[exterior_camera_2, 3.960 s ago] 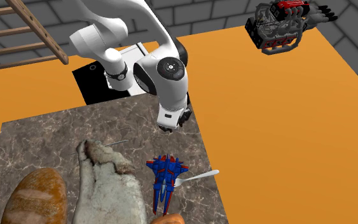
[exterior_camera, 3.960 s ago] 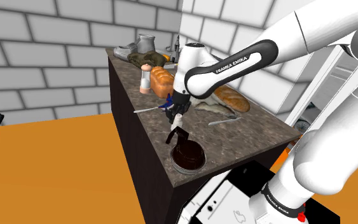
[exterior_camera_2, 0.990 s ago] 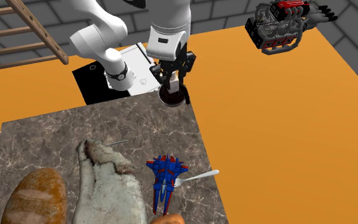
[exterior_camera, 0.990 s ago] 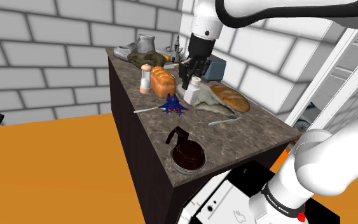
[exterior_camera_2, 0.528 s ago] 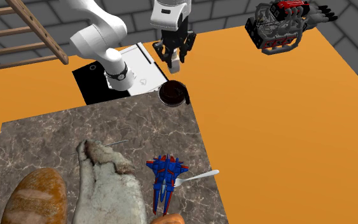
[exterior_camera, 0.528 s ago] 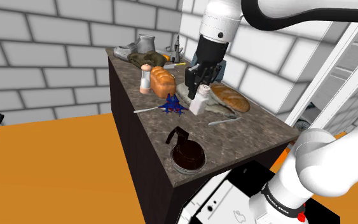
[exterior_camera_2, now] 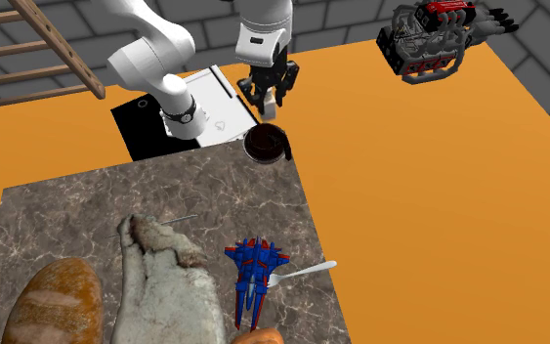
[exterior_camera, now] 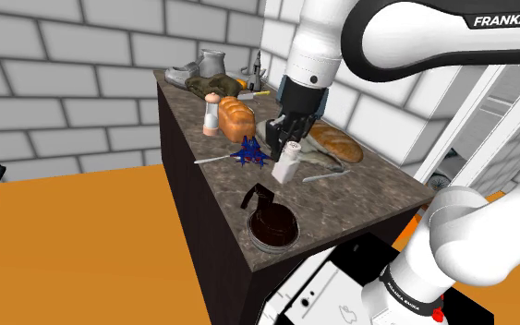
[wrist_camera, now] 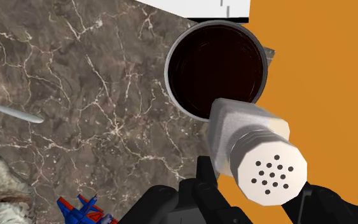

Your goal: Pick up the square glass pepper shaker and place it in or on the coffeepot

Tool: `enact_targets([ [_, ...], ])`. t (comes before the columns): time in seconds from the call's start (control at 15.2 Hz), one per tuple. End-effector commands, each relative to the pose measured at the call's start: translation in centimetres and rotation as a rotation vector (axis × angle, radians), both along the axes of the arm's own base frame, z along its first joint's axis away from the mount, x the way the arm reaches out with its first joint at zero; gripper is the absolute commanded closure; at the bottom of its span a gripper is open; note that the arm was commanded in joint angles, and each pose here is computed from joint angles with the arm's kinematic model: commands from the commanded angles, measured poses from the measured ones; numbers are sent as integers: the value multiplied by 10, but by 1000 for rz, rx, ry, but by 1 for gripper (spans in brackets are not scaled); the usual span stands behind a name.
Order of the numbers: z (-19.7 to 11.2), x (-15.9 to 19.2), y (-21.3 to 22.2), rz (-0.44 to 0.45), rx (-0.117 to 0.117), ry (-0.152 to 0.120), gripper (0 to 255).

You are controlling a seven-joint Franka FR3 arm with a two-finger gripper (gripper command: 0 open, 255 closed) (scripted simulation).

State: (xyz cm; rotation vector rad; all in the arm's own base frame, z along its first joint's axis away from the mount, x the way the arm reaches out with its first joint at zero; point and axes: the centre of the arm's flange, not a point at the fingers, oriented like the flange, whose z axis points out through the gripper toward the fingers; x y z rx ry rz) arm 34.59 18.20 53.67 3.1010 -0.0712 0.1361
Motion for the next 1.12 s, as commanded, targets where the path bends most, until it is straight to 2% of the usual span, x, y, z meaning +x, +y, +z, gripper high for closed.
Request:
enact_targets([
  [0.0,-10,-1,0,0,0,-1,255],
  [0.4,-44,-1,0,0,0,-1,255],
  [0.92,-44,-1,0,0,0,0,255],
  [0.99,-44,-1,0,0,0,0,0],
  [1.06,-44,-1,0,0,0,0,0],
])
